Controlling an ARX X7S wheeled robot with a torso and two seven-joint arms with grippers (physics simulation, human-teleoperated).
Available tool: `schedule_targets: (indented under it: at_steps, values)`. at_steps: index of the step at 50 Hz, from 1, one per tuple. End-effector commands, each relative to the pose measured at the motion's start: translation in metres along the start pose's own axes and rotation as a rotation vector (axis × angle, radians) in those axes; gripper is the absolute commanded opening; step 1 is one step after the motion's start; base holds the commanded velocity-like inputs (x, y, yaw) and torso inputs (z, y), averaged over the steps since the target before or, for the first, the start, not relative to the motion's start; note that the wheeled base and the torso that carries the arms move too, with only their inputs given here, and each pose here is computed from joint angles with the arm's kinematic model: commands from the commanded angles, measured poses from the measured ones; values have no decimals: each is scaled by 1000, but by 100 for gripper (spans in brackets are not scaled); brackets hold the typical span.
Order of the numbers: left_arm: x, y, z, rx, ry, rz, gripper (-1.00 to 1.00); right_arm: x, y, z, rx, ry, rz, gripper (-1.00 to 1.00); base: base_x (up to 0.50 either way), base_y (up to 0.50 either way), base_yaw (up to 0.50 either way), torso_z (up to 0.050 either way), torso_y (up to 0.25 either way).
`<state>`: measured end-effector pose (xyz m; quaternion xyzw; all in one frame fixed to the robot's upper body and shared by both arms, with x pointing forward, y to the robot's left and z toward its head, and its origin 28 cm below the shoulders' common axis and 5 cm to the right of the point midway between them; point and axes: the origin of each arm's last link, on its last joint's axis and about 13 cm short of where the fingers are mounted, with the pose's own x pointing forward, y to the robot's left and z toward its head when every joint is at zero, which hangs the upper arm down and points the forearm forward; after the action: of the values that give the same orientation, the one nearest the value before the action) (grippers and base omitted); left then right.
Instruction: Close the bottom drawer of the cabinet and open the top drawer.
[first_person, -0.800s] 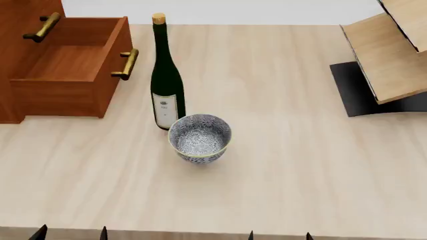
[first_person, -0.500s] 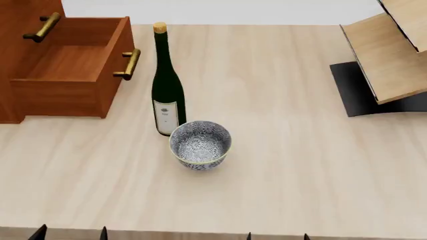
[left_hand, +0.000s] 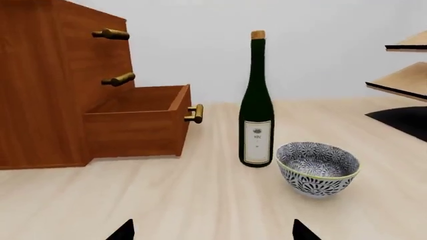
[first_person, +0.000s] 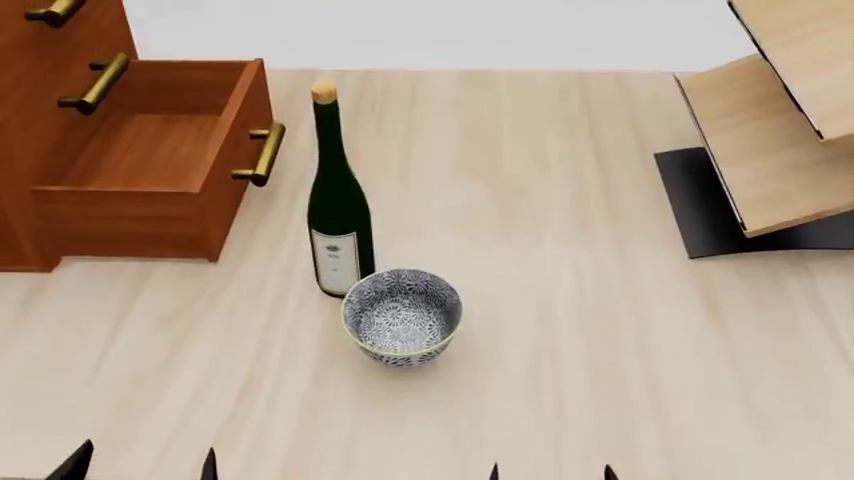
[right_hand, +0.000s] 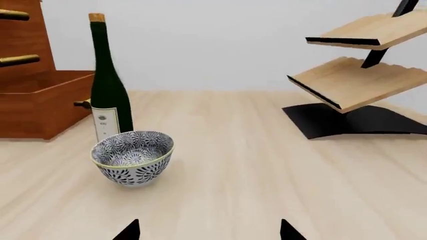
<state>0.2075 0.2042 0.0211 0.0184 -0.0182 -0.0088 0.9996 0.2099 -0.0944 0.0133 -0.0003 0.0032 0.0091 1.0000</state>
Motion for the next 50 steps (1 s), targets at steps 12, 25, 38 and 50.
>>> schedule_targets:
  at_steps: [12, 25, 38, 50]
  values:
    - [2, 1, 30, -9, -72, -8, 100, 8, -2, 27, -29, -57, 11, 100, 0, 0, 0, 50, 0]
    - [20, 8, 81, -44, -179, -30, 100, 23, -14, 70, -69, -157, -31, 100, 0, 0, 0, 41, 0]
    - [48, 22, 136, 5, -313, -18, 100, 50, -25, 119, -83, -235, -46, 100, 0, 0, 0, 0, 0]
    - [68, 29, 189, 21, -432, -9, 100, 69, -33, 158, -75, -296, -71, 100, 0, 0, 0, 0, 0]
